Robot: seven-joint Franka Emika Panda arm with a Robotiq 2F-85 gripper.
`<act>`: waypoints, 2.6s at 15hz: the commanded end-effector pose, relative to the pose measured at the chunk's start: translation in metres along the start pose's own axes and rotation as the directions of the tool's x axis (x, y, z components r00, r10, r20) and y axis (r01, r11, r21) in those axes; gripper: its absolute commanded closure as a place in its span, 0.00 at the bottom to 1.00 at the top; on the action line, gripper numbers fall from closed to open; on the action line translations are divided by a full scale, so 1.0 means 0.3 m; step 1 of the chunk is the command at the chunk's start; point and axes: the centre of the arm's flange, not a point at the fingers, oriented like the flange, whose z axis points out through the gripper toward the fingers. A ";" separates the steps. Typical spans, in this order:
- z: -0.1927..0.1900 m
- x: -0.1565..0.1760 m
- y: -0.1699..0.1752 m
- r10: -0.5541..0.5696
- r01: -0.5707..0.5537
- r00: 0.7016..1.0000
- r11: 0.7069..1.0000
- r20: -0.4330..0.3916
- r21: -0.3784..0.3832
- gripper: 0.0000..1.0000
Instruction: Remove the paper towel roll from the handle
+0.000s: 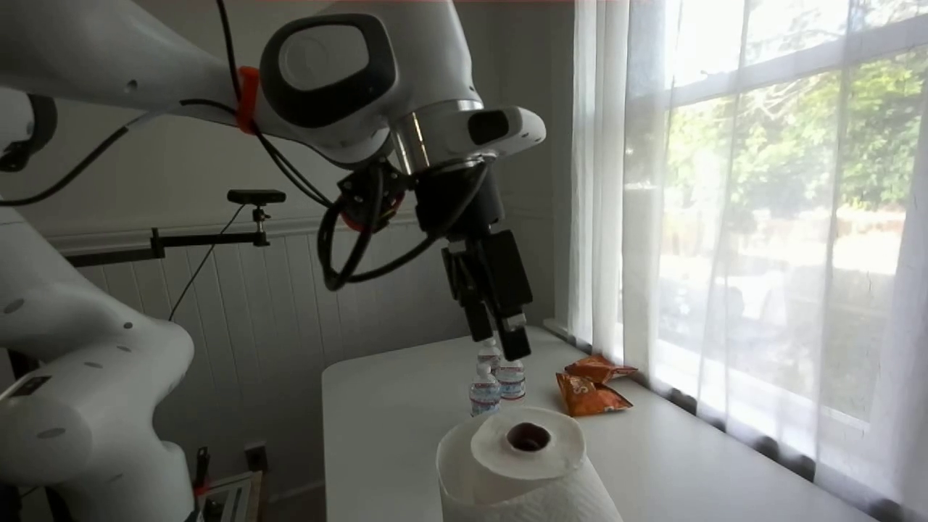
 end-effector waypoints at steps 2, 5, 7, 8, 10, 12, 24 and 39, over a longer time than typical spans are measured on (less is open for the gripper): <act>0.120 0.060 0.076 0.136 -0.135 0.990 0.989 -0.025 0.055 0.00; 0.180 0.069 0.098 0.202 -0.204 0.979 0.978 0.040 0.046 0.00; 0.218 0.073 0.116 0.231 -0.234 0.970 0.972 0.071 0.033 0.00; 0.238 0.073 0.124 0.239 -0.242 0.968 0.970 0.080 0.035 0.00; 0.266 0.077 0.136 0.248 -0.252 0.964 0.967 0.096 0.043 0.00; 0.290 0.081 0.139 0.251 -0.260 0.960 0.963 0.120 0.064 0.00; 0.372 0.067 0.182 0.305 -0.325 0.934 0.942 0.188 0.088 0.00; 0.389 0.072 0.135 0.310 -0.341 0.927 0.931 0.214 0.129 0.69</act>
